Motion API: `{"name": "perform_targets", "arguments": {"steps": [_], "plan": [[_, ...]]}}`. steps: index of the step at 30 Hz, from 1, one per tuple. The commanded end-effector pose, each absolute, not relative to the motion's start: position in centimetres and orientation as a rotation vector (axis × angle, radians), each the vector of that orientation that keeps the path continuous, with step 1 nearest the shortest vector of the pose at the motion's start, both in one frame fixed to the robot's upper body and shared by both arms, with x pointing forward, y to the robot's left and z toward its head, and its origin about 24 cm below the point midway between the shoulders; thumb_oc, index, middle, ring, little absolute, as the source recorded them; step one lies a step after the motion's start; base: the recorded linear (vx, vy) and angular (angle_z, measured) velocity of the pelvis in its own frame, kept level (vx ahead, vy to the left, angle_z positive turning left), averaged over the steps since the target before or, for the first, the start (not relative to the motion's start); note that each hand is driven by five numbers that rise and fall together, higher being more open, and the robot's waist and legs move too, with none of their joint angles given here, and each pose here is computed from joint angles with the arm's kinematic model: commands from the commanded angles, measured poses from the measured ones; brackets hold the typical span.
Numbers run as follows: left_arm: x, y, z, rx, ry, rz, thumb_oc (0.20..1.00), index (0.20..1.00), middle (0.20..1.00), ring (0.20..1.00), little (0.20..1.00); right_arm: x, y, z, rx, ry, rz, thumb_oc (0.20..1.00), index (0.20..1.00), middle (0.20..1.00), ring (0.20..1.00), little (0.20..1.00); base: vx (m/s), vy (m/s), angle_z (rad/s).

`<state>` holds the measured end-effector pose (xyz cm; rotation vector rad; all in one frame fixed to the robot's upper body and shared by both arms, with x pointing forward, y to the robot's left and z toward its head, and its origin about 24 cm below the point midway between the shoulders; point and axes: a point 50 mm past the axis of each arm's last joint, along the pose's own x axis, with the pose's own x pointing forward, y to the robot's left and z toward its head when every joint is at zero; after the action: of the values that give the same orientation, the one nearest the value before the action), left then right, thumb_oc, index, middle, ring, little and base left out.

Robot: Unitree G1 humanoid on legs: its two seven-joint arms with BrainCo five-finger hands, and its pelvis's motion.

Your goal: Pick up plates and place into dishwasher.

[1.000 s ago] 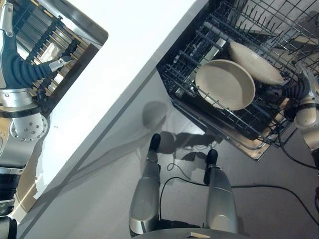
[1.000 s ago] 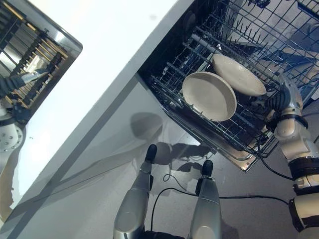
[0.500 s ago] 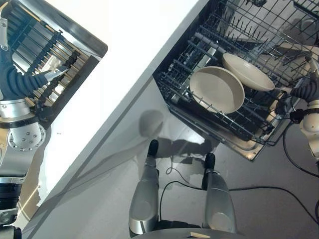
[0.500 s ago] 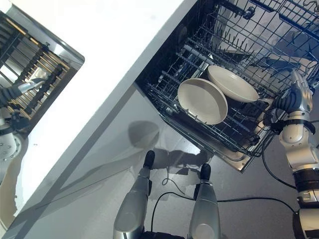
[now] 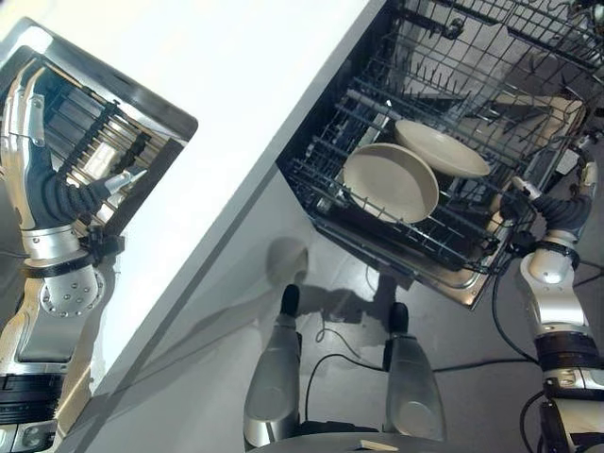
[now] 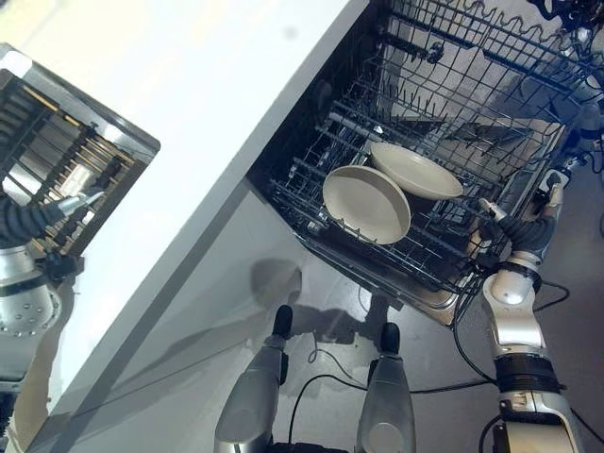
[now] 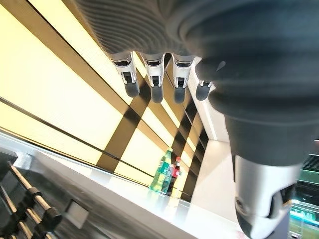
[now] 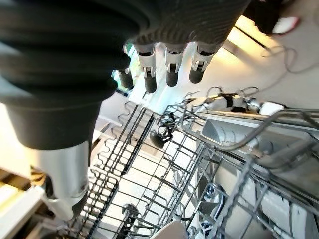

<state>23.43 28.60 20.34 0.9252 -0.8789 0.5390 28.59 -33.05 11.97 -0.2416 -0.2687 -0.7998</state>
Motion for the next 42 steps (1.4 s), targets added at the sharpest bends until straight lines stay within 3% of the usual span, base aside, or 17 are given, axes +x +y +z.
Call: {"name": "perform_targets", "arguments": {"steps": [1,6,21,25,33,42], "plan": [[24.1,28.3,19.3,0.911,-0.852,0.545,1.000,1.000,1.000,1.000,1.000,28.5,-32.9,11.8,-0.092,-0.338,-0.897,1.000,1.000,1.000,1.000,1.000,-0.19,0.049,0.03],[25.2,27.8,20.8,0.888,-0.905,0.577,1.000,1.000,1.000,1.000,1.000,29.9,-32.6,12.6,0.013,-0.362,-0.974,1.000,1.000,1.000,1.000,1.000,-0.16,0.070,0.03],[26.5,26.5,23.2,0.854,-0.973,0.572,1.000,1.000,1.000,1.000,1.000,33.3,-29.8,14.7,0.224,-0.383,-0.803,1.000,1.000,1.000,1.000,1.000,-0.06,0.036,0.04],[26.5,26.3,23.3,0.844,-0.981,0.585,1.000,1.000,1.000,1.000,1.000,33.8,-28.4,14.6,0.275,-0.388,-0.698,1.000,1.000,1.000,1.000,1.000,-0.04,0.062,0.00],[26.1,25.9,22.5,0.813,-0.979,0.587,1.000,1.000,1.000,1.000,1.000,35.1,-21.7,15.1,0.166,-0.404,-0.236,1.000,1.000,1.000,1.000,1.000,0.00,0.090,0.01],[25.6,26.5,21.6,0.795,-0.929,0.624,1.000,1.000,1.000,1.000,1.000,35.2,-18.7,16.8,0.081,-0.463,-0.098,1.000,1.000,1.000,1.000,1.000,0.04,0.129,0.06]]}}
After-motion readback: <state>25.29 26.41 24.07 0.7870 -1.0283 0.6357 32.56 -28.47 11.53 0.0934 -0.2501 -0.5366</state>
